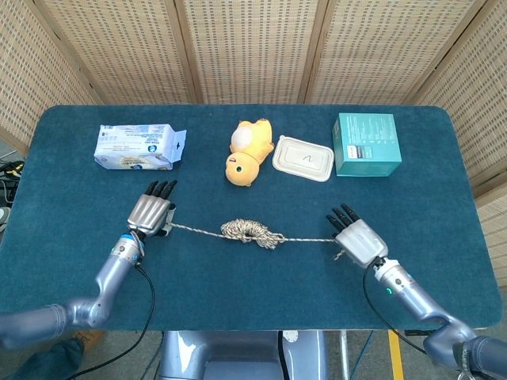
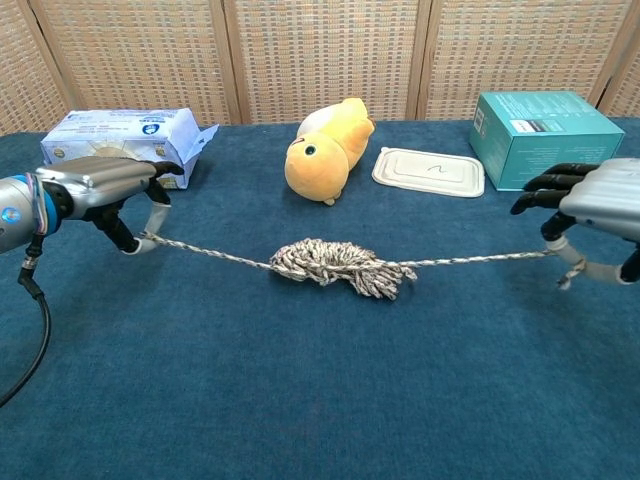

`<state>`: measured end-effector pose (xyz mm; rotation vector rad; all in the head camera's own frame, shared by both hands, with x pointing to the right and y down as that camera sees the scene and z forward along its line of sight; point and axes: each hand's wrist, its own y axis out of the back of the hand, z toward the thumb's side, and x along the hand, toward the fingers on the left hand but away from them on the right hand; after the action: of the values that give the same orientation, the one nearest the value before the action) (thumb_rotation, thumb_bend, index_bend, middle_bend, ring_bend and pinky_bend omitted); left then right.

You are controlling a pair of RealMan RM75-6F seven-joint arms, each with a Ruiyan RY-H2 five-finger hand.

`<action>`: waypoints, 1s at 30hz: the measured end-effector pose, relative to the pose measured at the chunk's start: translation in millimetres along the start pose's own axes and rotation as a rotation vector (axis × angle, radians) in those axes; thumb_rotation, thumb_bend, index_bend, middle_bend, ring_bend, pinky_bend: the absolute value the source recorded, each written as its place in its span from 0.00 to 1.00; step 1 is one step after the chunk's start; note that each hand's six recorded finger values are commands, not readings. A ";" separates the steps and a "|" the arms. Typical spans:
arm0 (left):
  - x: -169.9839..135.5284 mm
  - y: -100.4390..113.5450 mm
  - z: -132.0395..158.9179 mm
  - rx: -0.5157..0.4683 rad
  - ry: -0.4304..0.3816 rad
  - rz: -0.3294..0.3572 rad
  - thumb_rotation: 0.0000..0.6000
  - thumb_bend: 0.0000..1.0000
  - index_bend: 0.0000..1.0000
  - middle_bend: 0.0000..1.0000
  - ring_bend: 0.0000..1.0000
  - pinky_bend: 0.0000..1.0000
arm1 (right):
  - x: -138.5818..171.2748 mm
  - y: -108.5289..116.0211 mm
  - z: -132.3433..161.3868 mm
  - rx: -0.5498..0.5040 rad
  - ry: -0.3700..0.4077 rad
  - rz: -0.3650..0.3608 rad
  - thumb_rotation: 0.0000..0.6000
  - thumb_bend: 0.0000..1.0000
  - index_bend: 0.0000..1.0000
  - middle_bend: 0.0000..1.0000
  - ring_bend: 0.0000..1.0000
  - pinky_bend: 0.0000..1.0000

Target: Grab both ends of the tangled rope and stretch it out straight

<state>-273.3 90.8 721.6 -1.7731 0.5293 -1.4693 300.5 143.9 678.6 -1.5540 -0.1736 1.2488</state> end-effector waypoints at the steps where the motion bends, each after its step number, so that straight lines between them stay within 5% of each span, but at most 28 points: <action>1: -0.5 0.3 -5.7 0.001 0.009 0.001 1.00 0.40 0.67 0.00 0.00 0.00 | 2.5 -0.6 -6.6 0.006 -0.014 0.003 1.00 0.42 0.69 0.11 0.00 0.00; 9: -7.2 -1.1 -55.7 0.026 0.082 0.002 1.00 0.40 0.67 0.00 0.00 0.00 | 11.8 -5.4 -34.8 0.026 -0.085 0.020 1.00 0.41 0.69 0.11 0.00 0.00; 21: -14.0 -4.7 -80.9 -0.011 0.112 0.004 1.00 0.40 0.67 0.00 0.00 0.00 | 12.1 -6.6 -34.4 0.030 -0.089 0.021 1.00 0.41 0.68 0.11 0.00 0.00; 23: -14.5 -5.6 -81.4 -0.017 0.112 0.003 1.00 0.34 0.52 0.00 0.00 0.00 | 11.6 -6.5 -33.2 0.027 -0.089 0.021 1.00 0.39 0.56 0.10 0.00 0.00; 25: -14.9 -6.2 -81.8 -0.021 0.111 0.003 1.00 0.14 0.19 0.00 0.00 0.00 | 11.4 -6.7 -32.5 0.027 -0.088 0.021 1.00 0.23 0.27 0.05 0.00 0.00; 27: -15.4 -6.6 -81.9 -0.024 0.108 0.002 1.00 0.01 0.00 0.00 0.00 0.00 | 11.8 -7.4 -32.7 0.031 -0.091 0.022 1.00 0.02 0.02 0.00 0.00 0.00; 30: -17.3 -4.9 -82.9 -0.041 0.101 0.010 1.00 0.00 0.00 0.00 0.00 0.00 | 13.3 -6.3 -34.2 0.005 -0.116 0.015 1.00 0.00 0.00 0.00 0.00 0.00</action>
<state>-357.7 82.5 718.3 -1.7322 0.6230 -1.5575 335.5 133.8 670.8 -1.4822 -0.2336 1.3507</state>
